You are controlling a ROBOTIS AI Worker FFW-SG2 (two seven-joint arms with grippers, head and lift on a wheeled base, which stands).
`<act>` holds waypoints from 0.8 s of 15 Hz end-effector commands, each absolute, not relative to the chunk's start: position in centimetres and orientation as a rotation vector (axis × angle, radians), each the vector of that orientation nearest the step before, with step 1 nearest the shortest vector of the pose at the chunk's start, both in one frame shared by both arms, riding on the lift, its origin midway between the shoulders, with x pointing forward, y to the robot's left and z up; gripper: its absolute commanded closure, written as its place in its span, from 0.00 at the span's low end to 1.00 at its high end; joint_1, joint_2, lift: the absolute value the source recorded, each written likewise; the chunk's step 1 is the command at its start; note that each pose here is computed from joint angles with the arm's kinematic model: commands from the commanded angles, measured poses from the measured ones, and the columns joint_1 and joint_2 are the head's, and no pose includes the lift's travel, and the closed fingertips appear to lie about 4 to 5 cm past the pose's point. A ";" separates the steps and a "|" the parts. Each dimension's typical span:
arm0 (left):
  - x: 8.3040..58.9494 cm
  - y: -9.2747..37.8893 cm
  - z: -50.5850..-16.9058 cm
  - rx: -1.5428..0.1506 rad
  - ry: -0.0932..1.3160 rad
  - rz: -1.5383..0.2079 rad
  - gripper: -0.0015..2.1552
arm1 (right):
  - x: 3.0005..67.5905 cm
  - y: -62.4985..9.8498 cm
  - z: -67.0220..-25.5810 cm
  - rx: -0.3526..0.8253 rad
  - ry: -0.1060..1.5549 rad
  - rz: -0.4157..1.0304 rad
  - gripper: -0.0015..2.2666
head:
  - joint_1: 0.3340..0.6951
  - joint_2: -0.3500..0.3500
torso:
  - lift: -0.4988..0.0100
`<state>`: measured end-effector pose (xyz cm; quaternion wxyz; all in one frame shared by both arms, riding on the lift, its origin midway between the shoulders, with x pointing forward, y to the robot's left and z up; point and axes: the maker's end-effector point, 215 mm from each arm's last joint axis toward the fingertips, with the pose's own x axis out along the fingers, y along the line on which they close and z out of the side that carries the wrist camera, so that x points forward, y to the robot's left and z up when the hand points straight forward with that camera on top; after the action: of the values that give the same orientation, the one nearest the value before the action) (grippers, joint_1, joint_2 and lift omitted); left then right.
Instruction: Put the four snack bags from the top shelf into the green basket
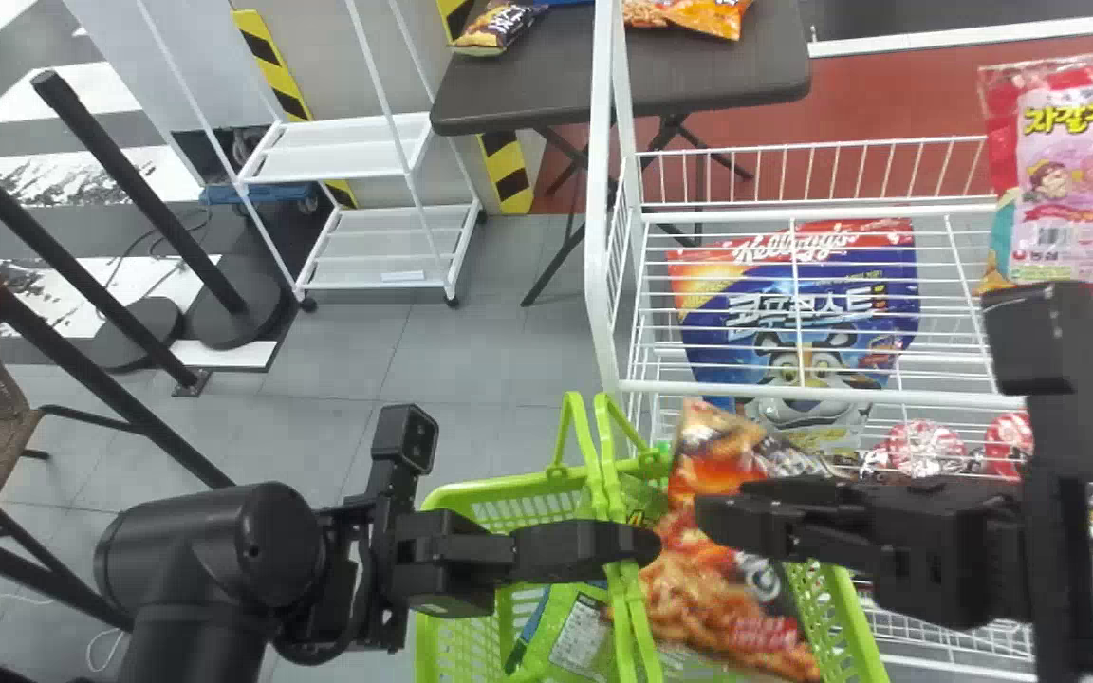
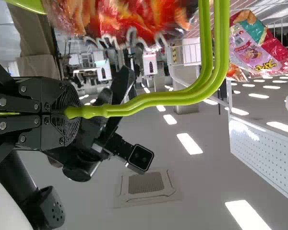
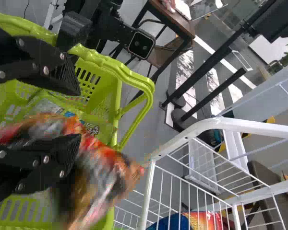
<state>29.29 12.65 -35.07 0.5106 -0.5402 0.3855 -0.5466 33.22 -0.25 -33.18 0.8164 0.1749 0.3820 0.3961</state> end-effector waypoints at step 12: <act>29.1 12.4 -35.0 -1.311 0.926 -1.328 1.00 | 56.1 -25.3 -37.5 0.249 0.543 0.155 0.03 | 1.00 0.34 | 0.98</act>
<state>29.21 12.45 -35.22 0.5091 -0.5404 0.3859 -0.5476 52.94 -22.96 -37.71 0.9388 0.1339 0.3008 0.1013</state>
